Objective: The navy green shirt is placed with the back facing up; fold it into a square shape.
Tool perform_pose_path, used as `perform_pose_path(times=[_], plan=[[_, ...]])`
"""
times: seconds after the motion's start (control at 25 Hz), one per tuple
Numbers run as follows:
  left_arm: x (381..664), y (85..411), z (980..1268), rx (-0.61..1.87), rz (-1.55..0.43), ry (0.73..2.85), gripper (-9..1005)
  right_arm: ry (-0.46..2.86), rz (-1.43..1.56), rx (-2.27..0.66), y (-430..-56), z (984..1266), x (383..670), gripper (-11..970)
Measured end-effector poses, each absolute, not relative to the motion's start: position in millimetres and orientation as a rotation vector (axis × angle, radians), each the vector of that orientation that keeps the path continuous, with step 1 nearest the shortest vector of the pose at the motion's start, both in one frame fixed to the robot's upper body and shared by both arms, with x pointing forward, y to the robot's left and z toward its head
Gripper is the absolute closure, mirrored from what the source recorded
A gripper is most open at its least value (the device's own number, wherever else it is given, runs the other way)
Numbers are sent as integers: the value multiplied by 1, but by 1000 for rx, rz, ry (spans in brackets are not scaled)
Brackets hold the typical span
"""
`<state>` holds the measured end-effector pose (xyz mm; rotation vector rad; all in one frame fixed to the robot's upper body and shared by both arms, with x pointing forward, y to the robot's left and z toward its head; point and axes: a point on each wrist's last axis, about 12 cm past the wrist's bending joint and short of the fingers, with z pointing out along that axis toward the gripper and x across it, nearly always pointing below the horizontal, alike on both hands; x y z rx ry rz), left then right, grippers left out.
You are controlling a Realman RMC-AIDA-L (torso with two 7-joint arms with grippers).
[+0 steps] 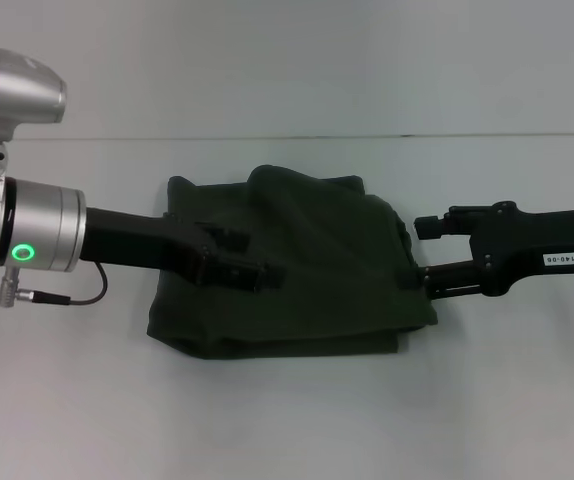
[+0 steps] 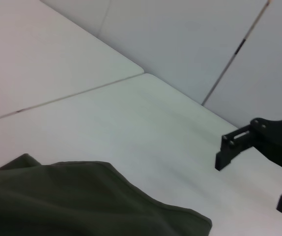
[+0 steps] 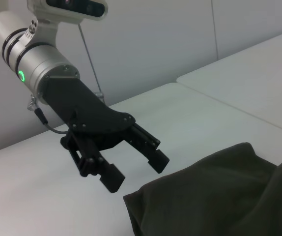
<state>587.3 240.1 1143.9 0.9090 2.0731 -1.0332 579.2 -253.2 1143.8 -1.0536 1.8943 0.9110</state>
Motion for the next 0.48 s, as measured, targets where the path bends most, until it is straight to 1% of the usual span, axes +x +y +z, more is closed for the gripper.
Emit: perform_pose_path(times=[0.48], plan=[[587,241,1144,919,-1031,2072,95,1903,906,-1042,-259,1143,577,77]])
